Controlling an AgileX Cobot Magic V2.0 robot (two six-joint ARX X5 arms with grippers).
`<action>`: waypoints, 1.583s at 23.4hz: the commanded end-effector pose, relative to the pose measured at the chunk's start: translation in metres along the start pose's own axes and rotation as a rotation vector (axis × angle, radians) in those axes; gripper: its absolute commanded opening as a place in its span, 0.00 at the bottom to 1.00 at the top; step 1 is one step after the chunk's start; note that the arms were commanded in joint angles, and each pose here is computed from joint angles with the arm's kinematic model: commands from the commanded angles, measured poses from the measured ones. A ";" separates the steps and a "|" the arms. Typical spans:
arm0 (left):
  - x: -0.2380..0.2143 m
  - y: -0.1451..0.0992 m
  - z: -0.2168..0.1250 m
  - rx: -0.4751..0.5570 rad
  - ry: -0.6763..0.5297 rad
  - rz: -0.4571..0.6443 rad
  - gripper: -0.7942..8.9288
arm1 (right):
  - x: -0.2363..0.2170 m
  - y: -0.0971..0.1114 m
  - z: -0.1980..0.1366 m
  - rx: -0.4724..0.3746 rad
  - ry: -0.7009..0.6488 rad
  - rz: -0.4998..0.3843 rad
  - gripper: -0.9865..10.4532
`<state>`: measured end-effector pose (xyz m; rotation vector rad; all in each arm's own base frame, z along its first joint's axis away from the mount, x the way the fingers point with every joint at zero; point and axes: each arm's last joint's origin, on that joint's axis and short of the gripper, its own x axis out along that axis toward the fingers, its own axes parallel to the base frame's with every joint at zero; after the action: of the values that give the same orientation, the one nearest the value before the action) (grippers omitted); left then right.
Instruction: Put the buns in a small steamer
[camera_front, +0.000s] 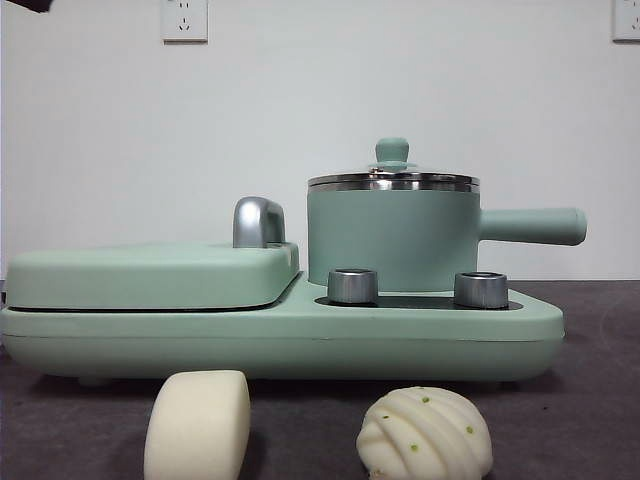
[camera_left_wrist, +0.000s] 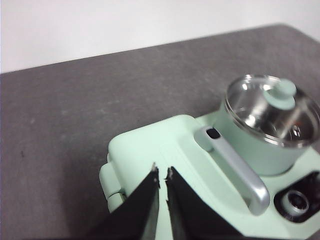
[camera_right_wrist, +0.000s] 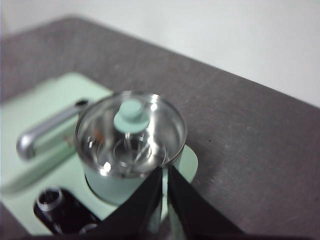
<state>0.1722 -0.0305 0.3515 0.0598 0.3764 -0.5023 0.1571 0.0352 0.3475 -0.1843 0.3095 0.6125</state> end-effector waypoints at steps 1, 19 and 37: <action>-0.001 -0.003 0.008 0.099 -0.026 -0.018 0.23 | 0.000 0.004 0.004 -0.190 0.003 0.012 0.21; 0.040 -0.033 0.022 0.114 -0.110 -0.207 0.42 | 0.001 0.006 0.004 -0.017 0.028 -0.034 0.33; 0.175 -0.104 0.019 0.140 -0.171 -0.452 0.42 | 0.001 0.006 0.004 0.069 0.026 -0.033 0.33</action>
<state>0.2656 -0.1958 0.3054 0.0769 0.2016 -0.9675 0.1551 0.0412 0.3441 -0.1419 0.3709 0.5652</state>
